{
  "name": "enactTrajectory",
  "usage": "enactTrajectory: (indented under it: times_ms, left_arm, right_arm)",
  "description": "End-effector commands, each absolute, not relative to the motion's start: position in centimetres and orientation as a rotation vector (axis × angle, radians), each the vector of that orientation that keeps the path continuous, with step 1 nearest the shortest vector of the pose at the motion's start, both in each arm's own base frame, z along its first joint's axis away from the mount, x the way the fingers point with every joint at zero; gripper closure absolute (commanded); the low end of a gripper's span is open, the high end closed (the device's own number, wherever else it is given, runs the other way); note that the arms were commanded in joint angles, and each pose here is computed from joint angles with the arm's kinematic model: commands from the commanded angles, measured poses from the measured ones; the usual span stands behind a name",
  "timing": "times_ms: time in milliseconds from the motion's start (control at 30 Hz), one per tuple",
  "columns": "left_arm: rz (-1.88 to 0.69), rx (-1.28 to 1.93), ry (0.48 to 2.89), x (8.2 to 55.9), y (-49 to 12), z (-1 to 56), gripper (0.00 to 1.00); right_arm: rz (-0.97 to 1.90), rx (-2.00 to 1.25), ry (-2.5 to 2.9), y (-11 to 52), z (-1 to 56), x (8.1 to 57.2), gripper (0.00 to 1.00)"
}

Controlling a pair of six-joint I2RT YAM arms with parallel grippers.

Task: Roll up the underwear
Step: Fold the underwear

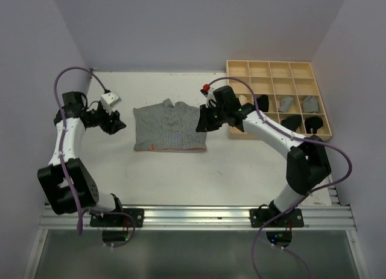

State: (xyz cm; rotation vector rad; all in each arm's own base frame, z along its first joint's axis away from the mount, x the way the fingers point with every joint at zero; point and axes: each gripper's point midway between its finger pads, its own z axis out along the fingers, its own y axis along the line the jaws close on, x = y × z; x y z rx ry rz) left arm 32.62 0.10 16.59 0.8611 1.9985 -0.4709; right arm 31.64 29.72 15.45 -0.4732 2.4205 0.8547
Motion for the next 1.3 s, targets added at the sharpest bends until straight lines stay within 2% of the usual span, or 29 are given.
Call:
enactTrajectory:
  times_ms: [0,200,333,467,500,567,600,633,667,700,733,800,833,900,933,967,1000,1033,1067,1100,1133,1267]
  left_arm:
    - [-0.49,0.923,1.984,37.8,-2.7,16.0,0.46]
    - [-0.394,0.96,2.134,43.5,-4.4,10.5,0.56]
    - [-0.28,1.035,2.246,43.6,-3.2,6.2,0.6]
    - [-0.267,1.192,2.346,39.0,-2.1,2.0,0.66]
    - [-0.281,1.226,2.349,37.8,-2.2,1.5,0.69]
    - [-0.332,1.292,2.351,34.4,-2.6,0.7,0.72]
    - [-0.385,1.299,2.334,33.3,-3.3,0.7,0.74]
    - [-0.431,1.334,2.336,31.6,-3.8,0.7,0.75]
    - [-0.447,1.351,2.323,30.1,-4.3,1.3,0.75]
    - [-0.497,1.366,2.288,29.2,-5.4,2.0,0.74]
    - [-0.525,1.419,2.219,27.9,-7.2,3.9,0.72]
    - [-0.635,1.443,2.1,26.2,-10.1,6.4,0.59]
    - [-0.649,1.459,2.022,25.4,-11.7,8.8,0.55]
    - [-0.678,1.443,1.901,25.5,-13.4,12.2,0.4]
    - [-0.621,1.359,1.876,26.9,-13.6,14.3,0.36]
    - [-0.57,1.301,1.87,28.1,-13.5,15.6,0.34]
    - [-0.49,1.256,1.893,29.3,-12.8,16.1,0.33]
    - [-0.445,1.219,1.883,30.4,-12.5,16.8,0.33]
    - [-0.408,1.198,1.89,31.2,-12.2,16.7,0.34]
    - [-0.325,1.158,1.926,32.3,-11.1,16.3,0.34]
    - [-0.284,1.114,1.929,33.5,-10.8,16.3,0.35]
    - [-0.333,1.018,2.115,36.0,-9.5,11.4,0.42]
  right_arm:
    - [0.756,-0.35,2.535,30.1,11.2,31.9,0.89]
    - [0.655,-0.281,2.668,30.5,6.2,32.4,0.91]
    - [0.514,-0.319,2.786,29.7,2.1,32.8,0.91]
    - [0.433,-0.362,2.799,29.9,0.7,35.0,0.91]
    - [0.445,-0.365,2.758,30.7,1.8,36.8,0.91]
    - [0.404,-0.394,2.787,30.5,0.5,38.2,0.92]
    - [0.427,-0.404,2.718,31.7,2.5,40.8,0.92]
    - [0.403,-0.435,2.728,31.4,2.8,41.4,0.92]
    - [0.386,-0.437,2.751,31.3,1.3,42.5,0.92]
    - [0.444,-0.443,2.652,32.8,4.6,45.3,0.92]
    - [0.454,-0.446,2.65,32.6,5.4,46.1,0.92]
    - [0.522,-0.443,2.548,34.2,8.2,49.0,0.92]
    - [0.536,-0.432,2.537,34.2,9.0,49.4,0.9]
    - [0.556,-0.423,2.485,34.1,11.7,49.7,0.89]
    - [0.55,-0.403,2.456,34.0,12.5,49.9,0.88]
    - [0.534,-0.405,2.53,33.2,9.9,48.3,0.88]
    - [0.569,-0.404,2.474,32.9,13.2,47.5,0.88]
    - [0.625,-0.396,2.443,33.5,13.8,47.1,0.87]
    - [0.65,-0.4,2.515,32.9,11.3,44.5,0.87]
    - [0.712,-0.387,2.437,33.6,13.7,44.1,0.87]
    - [0.733,-0.398,2.439,34.1,13.5,42.8,0.85]
    - [0.826,-0.412,2.536,36.3,10.2,37.8,0.84]
